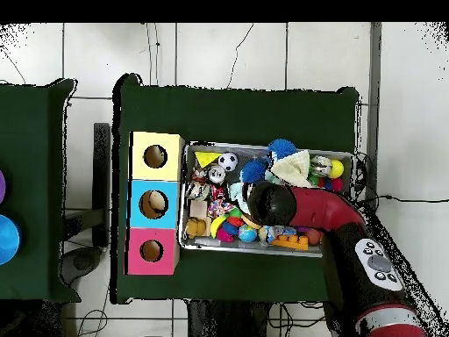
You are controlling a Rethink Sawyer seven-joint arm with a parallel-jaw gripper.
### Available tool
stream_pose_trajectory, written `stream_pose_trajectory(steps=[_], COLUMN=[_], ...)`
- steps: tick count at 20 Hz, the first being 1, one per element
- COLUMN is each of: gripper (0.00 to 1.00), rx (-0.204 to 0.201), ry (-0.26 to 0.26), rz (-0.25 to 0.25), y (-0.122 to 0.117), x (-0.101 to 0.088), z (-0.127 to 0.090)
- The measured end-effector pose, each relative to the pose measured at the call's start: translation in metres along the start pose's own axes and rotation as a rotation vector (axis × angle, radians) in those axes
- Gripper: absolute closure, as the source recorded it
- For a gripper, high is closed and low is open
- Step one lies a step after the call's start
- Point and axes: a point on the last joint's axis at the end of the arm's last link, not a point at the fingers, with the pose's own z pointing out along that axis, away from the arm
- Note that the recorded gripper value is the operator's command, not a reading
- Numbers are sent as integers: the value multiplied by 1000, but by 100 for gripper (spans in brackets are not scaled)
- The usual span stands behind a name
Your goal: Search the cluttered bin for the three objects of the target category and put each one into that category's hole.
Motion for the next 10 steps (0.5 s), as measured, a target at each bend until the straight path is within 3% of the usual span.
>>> stream_pose_trajectory(steps=[10], gripper=[0], rx=[19], ry=[30], rz=[43], y=[-33], x=[0], z=[-25])
